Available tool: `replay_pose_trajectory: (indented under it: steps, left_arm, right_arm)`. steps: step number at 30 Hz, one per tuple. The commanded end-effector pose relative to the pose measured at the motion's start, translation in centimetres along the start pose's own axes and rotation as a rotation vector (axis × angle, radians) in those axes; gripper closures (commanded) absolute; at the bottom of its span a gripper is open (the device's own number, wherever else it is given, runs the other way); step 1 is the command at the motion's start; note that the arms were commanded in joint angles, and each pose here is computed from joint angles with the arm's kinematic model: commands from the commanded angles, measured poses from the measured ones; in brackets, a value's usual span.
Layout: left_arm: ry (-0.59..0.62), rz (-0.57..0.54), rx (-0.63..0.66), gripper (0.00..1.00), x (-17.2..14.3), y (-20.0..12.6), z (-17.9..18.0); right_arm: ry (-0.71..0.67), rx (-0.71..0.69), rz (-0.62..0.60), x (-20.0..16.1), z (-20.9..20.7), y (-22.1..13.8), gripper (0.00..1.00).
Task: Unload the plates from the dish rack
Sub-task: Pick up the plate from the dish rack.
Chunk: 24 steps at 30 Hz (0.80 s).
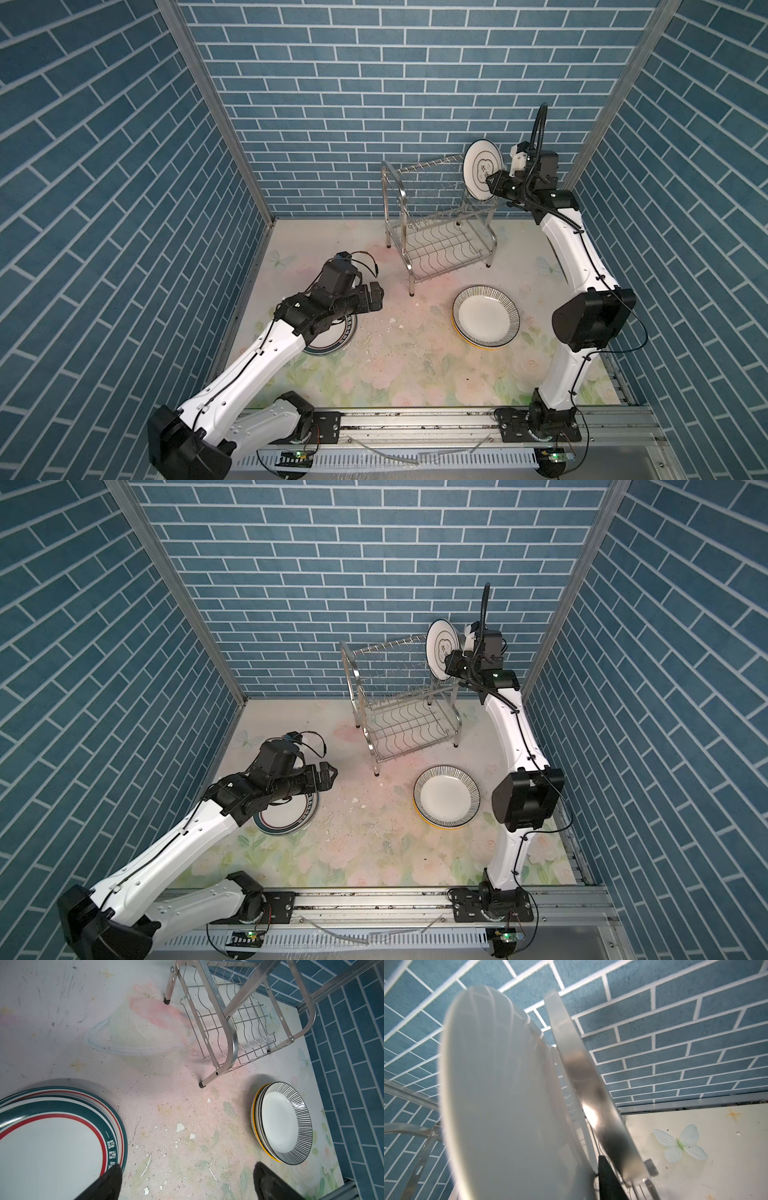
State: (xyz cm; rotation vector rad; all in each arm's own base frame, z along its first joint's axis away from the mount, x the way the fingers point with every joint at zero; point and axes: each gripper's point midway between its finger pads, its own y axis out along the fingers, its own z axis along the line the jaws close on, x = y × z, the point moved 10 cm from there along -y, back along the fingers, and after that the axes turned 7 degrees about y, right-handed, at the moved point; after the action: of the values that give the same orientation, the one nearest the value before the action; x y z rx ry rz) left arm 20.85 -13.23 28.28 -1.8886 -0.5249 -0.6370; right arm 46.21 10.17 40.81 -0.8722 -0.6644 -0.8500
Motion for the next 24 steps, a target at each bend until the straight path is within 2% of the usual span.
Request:
replay_pose_trajectory:
  steps: [1,10,13,24]
  left_arm:
    - [-0.002,-0.005,-0.006,0.01,-0.2,-0.1,0.2]
    - [-0.012,0.009,-0.008,0.01,-0.5,0.8,0.5]
    - [-0.014,0.011,-0.008,0.01,-0.5,0.9,0.6]
    - [-0.017,0.014,-0.01,0.01,-0.5,0.9,0.7]
  right_arm:
    - [-0.052,0.026,-0.04,0.2,0.5,0.6,0.74]
    - [-0.085,0.032,-0.069,0.4,0.8,0.1,0.8]
    - [-0.101,0.017,-0.083,0.4,0.8,-0.2,0.88]
    - [-0.125,0.019,-0.135,0.6,1.1,-1.3,0.91]
